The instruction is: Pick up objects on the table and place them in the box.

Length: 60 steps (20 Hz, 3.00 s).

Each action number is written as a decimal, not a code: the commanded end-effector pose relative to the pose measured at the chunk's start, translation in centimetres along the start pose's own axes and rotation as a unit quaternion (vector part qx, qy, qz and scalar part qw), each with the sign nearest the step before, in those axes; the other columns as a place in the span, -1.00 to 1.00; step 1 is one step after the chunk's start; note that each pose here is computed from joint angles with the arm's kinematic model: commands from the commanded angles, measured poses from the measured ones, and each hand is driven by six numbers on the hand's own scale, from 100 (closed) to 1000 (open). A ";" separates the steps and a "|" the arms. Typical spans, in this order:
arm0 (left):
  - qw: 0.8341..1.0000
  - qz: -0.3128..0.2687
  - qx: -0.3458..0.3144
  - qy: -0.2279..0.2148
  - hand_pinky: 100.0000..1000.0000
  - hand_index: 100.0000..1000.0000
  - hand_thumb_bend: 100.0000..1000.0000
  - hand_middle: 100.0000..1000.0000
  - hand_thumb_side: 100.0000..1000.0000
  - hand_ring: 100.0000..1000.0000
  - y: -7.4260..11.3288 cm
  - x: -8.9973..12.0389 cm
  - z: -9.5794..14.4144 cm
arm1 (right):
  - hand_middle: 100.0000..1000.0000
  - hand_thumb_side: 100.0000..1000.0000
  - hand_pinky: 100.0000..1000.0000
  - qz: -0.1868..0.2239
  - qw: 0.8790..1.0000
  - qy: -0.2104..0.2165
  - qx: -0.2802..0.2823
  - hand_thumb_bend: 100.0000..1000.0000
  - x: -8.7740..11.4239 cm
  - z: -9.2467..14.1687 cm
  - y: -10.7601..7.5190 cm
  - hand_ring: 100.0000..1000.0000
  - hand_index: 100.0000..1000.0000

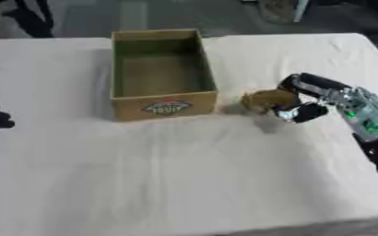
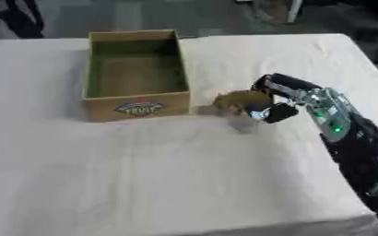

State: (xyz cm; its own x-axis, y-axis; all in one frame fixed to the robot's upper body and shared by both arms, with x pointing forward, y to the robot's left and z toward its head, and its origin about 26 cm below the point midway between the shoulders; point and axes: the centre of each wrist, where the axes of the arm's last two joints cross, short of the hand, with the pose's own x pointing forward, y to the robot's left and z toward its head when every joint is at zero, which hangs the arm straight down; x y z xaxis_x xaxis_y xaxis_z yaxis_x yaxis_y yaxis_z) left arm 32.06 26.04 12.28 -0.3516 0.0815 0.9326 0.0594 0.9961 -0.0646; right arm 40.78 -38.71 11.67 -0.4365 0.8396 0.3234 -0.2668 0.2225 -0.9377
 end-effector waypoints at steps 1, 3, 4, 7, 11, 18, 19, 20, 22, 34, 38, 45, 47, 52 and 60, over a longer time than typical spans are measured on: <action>1.000 -0.008 -0.004 -0.011 -0.02 0.12 -0.37 -0.11 -0.21 -0.07 0.4 0.7 -0.3 | -0.20 -0.54 -0.28 0.020 0.999 -0.014 -0.034 -1.00 0.6 0.1 -2.8 -0.18 0.05; 1.000 -0.008 -0.004 -0.011 -0.02 0.12 -0.37 -0.10 -0.21 -0.07 0.4 0.7 -0.3 | -0.20 -0.55 -0.29 0.023 0.998 -0.026 -0.048 -1.00 1.1 -0.1 -3.8 -0.18 0.05; 1.000 -0.009 -0.004 -0.011 -0.02 0.12 -0.37 -0.11 -0.21 -0.07 0.4 0.7 -0.3 | -0.20 -0.56 -0.29 0.023 0.998 -0.031 -0.055 -1.00 1.4 -0.2 -4.2 -0.18 0.05; 1.000 -0.009 -0.005 -0.010 -0.02 0.12 -0.37 -0.11 -0.21 -0.07 0.4 0.7 -0.2 | -0.20 -0.56 -0.29 0.025 0.996 -0.046 -0.073 -1.00 2.2 -0.7 -5.7 -0.18 0.05; 1.000 -0.009 -0.005 -0.009 -0.02 0.12 -0.37 -0.11 -0.21 -0.07 0.4 0.7 -0.2 | -0.20 -0.57 -0.28 0.032 0.993 -0.067 -0.090 -1.00 3.4 -1.7 -7.5 -0.18 0.05; 1.000 -0.007 -0.009 -0.005 -0.02 0.12 -0.37 -0.11 -0.21 -0.07 0.3 0.5 -0.1 | -0.20 -0.57 -0.29 0.039 0.988 -0.112 -0.103 -1.00 6.4 -4.9 -9.7 -0.18 0.05; 1.000 -0.006 -0.010 -0.004 -0.02 0.12 -0.38 -0.11 -0.21 -0.07 0.2 0.5 -0.1 | -0.20 -0.57 -0.29 0.036 0.987 -0.117 -0.103 -1.00 6.8 -5.6 -9.7 -0.18 0.05; 1.000 -0.006 -0.011 -0.003 -0.02 0.12 -0.38 -0.11 -0.21 -0.07 0.2 0.4 -0.1 | -0.20 -0.57 -0.29 0.033 0.987 -0.120 -0.103 -1.00 7.1 -6.1 -9.7 -0.18 0.05; 1.000 -0.004 -0.014 -0.001 -0.02 0.12 -0.38 -0.11 -0.21 -0.07 0.0 0.3 0.0 | -0.21 -0.58 -0.30 0.025 0.987 -0.127 -0.099 -1.00 7.8 -7.2 -9.6 -0.19 0.05; 1.000 0.007 -0.028 0.001 -0.02 0.12 -0.38 -0.11 -0.21 -0.08 -0.7 0.3 -0.2 | -0.22 -0.59 -0.31 -0.018 0.990 -0.123 -0.064 -1.00 10.5 -12.8 -7.0 -0.19 0.04; 0.999 0.011 -0.032 0.000 -0.02 0.12 -0.37 -0.11 -0.21 -0.08 -1.0 0.3 -0.2 | -0.22 -0.57 -0.30 -0.022 0.993 -0.105 -0.047 -1.00 10.8 -14.1 -5.8 -0.19 0.04; 0.999 0.017 -0.046 -0.002 -0.02 0.12 -0.38 -0.11 -0.21 -0.08 -1.6 0.5 -0.5 | -0.20 -0.56 -0.28 -0.023 0.996 -0.076 -0.034 -1.00 10.5 -15.2 -3.7 -0.17 0.06; 0.999 0.018 -0.047 -0.002 -0.02 0.12 -0.38 -0.11 -0.21 -0.08 -1.6 0.5 -0.5 | -0.20 -0.60 -0.28 -0.025 0.997 -0.063 -0.039 -0.90 10.2 -15.2 -3.2 -0.17 0.06; 0.999 0.021 -0.049 -0.003 -0.02 0.12 -0.38 -0.11 -0.21 -0.08 -1.8 0.6 -0.6 | -0.19 -0.65 -0.29 -0.020 0.998 -0.033 -0.050 -0.58 9.8 -15.4 -1.7 -0.16 0.07; 0.999 0.021 -0.049 -0.003 -0.02 0.12 -0.37 -0.11 -0.21 -0.08 -1.8 0.6 -0.6 | 0.16 -0.71 0.04 -0.002 0.999 -0.034 -0.013 -0.44 9.7 -15.5 -0.9 0.18 0.43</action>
State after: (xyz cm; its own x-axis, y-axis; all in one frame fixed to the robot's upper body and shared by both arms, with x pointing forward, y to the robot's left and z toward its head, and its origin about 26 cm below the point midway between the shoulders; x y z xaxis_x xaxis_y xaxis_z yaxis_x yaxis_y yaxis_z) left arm 32.25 24.35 12.36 -0.3286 0.1208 0.9367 0.1541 0.9853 -0.0730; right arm 49.89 -22.90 12.95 -0.4866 0.8003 0.3504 -0.2475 0.2584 -0.9338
